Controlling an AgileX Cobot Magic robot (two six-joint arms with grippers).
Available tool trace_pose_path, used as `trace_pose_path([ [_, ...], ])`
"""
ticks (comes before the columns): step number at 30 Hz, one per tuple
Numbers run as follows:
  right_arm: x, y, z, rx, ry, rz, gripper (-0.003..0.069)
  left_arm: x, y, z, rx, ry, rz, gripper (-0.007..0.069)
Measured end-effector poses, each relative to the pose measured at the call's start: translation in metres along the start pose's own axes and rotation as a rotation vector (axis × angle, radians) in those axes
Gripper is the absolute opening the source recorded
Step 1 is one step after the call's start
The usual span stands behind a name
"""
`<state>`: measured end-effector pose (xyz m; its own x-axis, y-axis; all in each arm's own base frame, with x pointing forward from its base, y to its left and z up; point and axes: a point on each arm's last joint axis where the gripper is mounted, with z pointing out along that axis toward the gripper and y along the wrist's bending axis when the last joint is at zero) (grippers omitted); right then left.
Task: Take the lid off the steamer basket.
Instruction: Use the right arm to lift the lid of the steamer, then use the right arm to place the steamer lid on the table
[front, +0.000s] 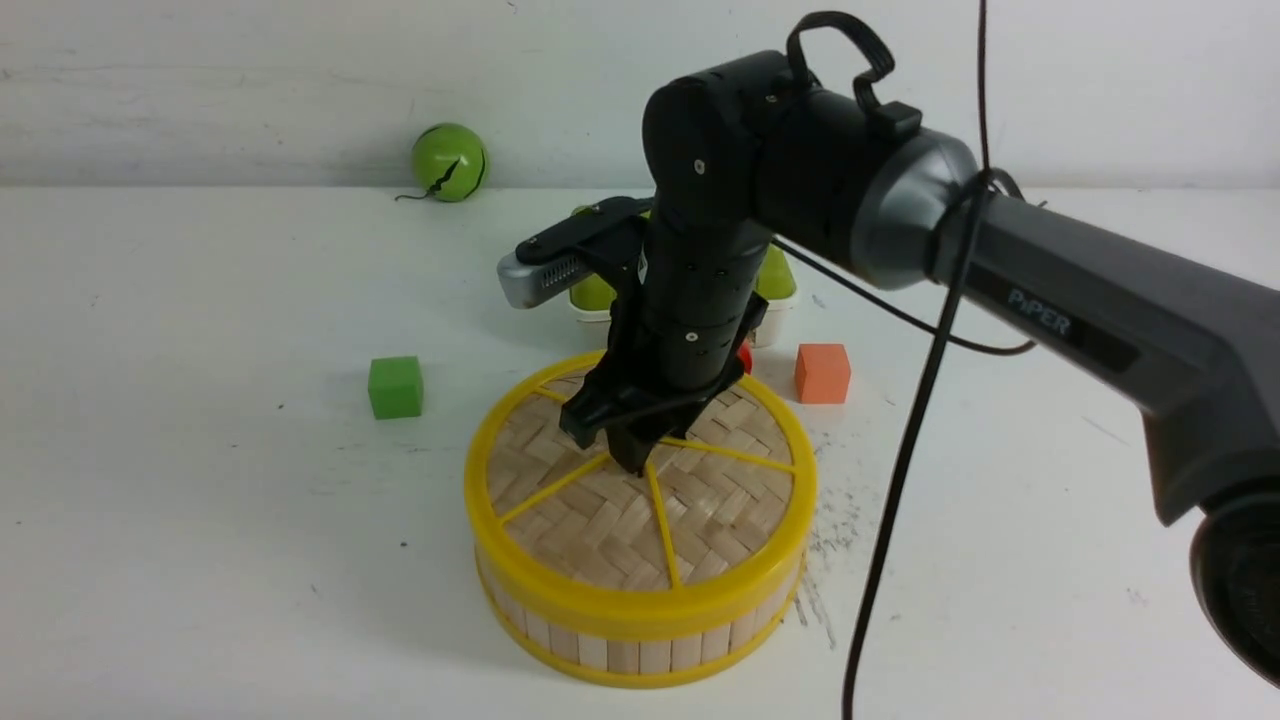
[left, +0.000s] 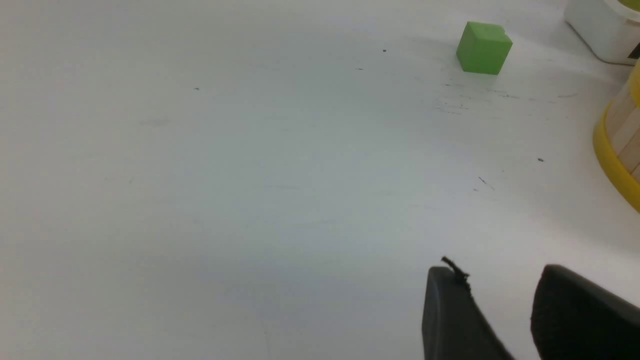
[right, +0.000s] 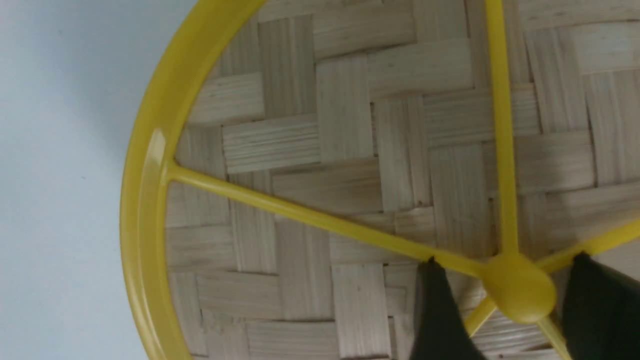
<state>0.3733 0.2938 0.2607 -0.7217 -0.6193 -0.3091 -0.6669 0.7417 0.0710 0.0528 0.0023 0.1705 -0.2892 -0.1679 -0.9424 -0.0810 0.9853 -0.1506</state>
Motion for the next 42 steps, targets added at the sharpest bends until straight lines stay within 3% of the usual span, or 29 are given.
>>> trace_pose_path([
  [9, 0.000, -0.001, 0.000, 0.009, -0.002, -0.003, 0.0262, 0.000, 0.000, 0.000, 0.000, 0.000, 0.000, 0.0239],
  [18, -0.003, -0.001, 0.000, 0.010, -0.034, -0.050, 0.0113, 0.000, 0.000, 0.000, 0.000, 0.000, 0.000, 0.0239],
  [26, -0.007, 0.000, -0.013, 0.011, -0.045, -0.060, 0.0113, 0.000, 0.000, 0.000, 0.000, 0.000, 0.000, 0.0239],
  [31, -0.008, 0.003, -0.065, 0.041, -0.162, -0.075, 0.0113, 0.000, 0.000, 0.000, 0.000, 0.000, 0.000, 0.0239],
  [37, 0.034, 0.003, -0.142, 0.077, -0.237, -0.067, 0.0113, 0.000, 0.000, 0.000, 0.000, 0.000, 0.000, 0.0239],
  [41, 0.073, -0.027, -0.152, 0.117, -0.177, 0.016, 0.0113, 0.000, 0.000, 0.000, 0.000, 0.000, 0.000, 0.0239],
  [42, 0.090, -0.046, -0.151, 0.138, -0.140, 0.072, 0.0113, 0.000, 0.000, 0.000, 0.000, 0.000, 0.000, 0.0239],
])
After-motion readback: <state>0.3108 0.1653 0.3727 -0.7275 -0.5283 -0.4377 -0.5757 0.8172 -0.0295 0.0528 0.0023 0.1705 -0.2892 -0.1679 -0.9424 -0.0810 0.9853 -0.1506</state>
